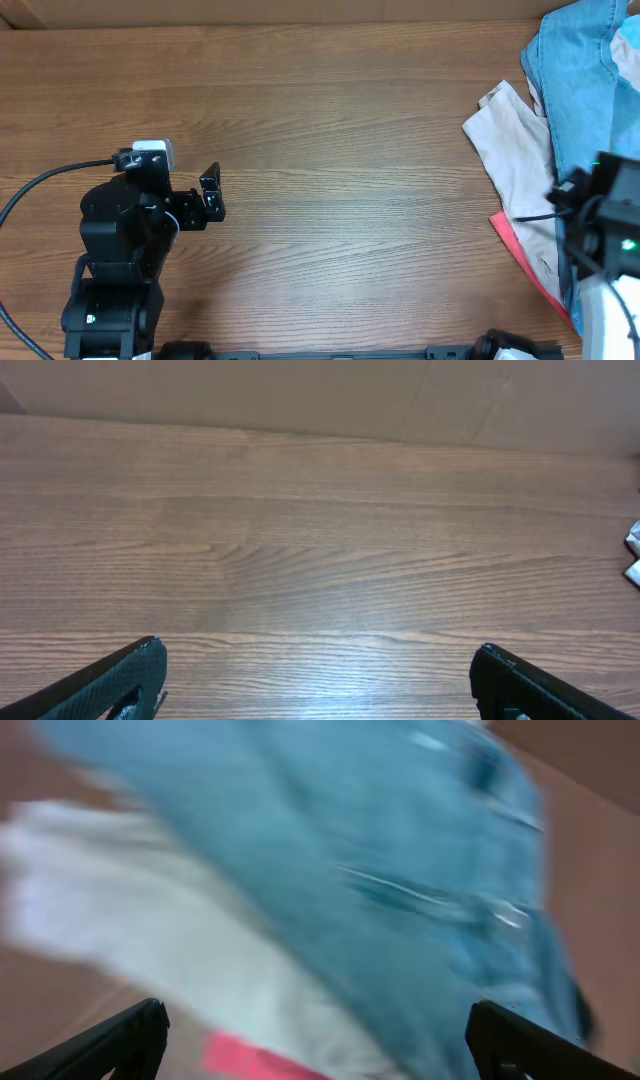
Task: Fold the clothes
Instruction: 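Reach the right gripper into the clothes pile and grasp the blue jeans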
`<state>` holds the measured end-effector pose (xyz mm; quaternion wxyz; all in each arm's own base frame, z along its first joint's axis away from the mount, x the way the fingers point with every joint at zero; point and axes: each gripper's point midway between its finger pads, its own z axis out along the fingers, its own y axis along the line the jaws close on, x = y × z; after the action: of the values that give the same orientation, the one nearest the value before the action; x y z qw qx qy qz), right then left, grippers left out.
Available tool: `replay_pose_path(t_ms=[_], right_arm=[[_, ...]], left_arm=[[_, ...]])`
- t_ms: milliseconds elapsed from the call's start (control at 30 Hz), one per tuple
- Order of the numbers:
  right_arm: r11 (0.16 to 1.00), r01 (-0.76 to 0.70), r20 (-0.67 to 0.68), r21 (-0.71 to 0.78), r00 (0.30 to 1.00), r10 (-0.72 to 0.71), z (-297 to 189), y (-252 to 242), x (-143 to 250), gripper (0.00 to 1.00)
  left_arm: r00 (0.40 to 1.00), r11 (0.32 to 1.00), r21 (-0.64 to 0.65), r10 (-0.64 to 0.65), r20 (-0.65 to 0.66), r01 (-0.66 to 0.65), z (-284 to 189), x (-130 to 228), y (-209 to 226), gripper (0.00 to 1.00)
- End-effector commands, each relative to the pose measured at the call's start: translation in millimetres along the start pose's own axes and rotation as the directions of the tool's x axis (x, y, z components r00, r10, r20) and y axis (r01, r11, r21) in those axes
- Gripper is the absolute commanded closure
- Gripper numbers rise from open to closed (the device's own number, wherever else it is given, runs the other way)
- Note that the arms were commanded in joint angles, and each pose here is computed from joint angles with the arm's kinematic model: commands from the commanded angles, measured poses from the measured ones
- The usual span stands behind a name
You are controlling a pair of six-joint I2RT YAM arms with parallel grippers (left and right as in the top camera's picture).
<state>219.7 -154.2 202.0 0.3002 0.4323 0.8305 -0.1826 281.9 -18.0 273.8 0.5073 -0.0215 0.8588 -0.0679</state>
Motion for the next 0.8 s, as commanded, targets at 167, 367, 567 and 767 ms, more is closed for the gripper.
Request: replay_pose_path(t_ms=[167, 367, 567, 767], right_arm=[[0.971, -0.192, -0.189, 0.143, 0.958, 0.217, 41.7, -50.3, 11.9, 0.0], [0.974, -0.124, -0.328, 0.191, 0.927, 0.182, 56.3, -52.2, 40.1, 0.0], [0.987, -0.072, -0.429, 0.142, 0.894, 0.127, 67.0, -43.2, 64.3, 0.0], [0.989, -0.062, -0.487, 0.136, 0.865, 0.121, 75.0, -39.1, 78.2, 0.0]], left_arm=[[0.999, 1.0, 0.017, 0.008, 0.042, -0.009, -5.3, -14.6, -3.4, 0.0], [0.999, 1.0, 0.018, 0.009, 0.054, -0.01, -5.5, -17.5, -3.7, 0.0], [0.998, 1.0, 0.018, 0.009, 0.054, -0.01, -5.3, -17.6, -3.7, 0.0], [0.999, 1.0, 0.018, 0.009, 0.054, -0.01, -5.2, -17.5, -3.7, 0.0]])
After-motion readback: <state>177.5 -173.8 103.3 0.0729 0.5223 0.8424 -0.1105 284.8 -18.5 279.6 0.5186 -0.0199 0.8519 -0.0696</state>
